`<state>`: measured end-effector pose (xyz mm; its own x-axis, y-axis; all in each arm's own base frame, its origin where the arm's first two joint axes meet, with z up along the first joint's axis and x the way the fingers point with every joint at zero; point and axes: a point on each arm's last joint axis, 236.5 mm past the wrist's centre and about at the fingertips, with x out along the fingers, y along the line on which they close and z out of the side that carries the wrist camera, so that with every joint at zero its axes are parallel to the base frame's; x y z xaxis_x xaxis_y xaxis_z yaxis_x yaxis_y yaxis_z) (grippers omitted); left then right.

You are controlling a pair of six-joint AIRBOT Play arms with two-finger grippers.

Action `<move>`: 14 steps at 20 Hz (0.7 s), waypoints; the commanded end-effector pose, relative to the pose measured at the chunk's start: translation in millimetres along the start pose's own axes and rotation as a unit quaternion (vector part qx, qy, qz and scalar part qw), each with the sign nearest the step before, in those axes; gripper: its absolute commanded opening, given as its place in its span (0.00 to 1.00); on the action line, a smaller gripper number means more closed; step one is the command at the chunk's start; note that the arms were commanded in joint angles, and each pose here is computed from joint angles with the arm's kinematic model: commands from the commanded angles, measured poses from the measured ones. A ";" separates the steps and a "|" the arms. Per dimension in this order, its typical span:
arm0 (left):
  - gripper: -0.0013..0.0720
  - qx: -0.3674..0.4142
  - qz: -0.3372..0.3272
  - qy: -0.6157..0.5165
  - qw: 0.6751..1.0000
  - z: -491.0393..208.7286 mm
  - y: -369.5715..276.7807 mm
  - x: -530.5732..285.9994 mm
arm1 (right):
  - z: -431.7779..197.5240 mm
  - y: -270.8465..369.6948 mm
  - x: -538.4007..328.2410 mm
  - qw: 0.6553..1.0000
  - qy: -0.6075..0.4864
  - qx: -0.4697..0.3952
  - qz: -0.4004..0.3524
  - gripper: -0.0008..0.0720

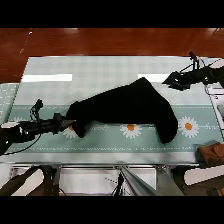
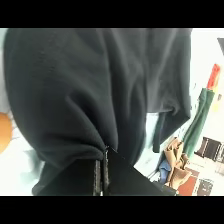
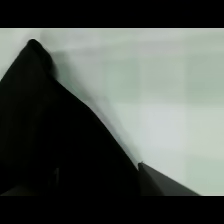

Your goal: Fold the shirts.

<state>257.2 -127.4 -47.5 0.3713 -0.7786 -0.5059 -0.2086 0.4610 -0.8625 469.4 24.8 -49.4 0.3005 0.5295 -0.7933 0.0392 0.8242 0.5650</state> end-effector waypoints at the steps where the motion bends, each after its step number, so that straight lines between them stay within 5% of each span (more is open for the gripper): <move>1: 0.05 0.018 -0.007 -0.005 1.000 8.3 -11.4 -3.9 | 6.7 9.0 41.9 1.000 -0.010 -0.016 0.018 0.77; 12: 0.05 0.023 -0.024 -0.021 0.999 21.0 -25.3 -7.1 | -0.1 60.1 103.8 0.995 -0.015 -0.095 0.007 0.75; 14: 0.05 0.023 -0.024 -0.021 0.999 21.1 -25.2 -7.2 | -2.8 67.2 110.6 0.994 -0.015 -0.105 0.006 0.50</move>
<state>278.1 -124.7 -22.8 0.4148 -0.7824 -0.4644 -0.1493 0.4450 -0.8830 503.0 122.6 -95.7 0.3311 0.5373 -0.7756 -0.1333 0.8404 0.5253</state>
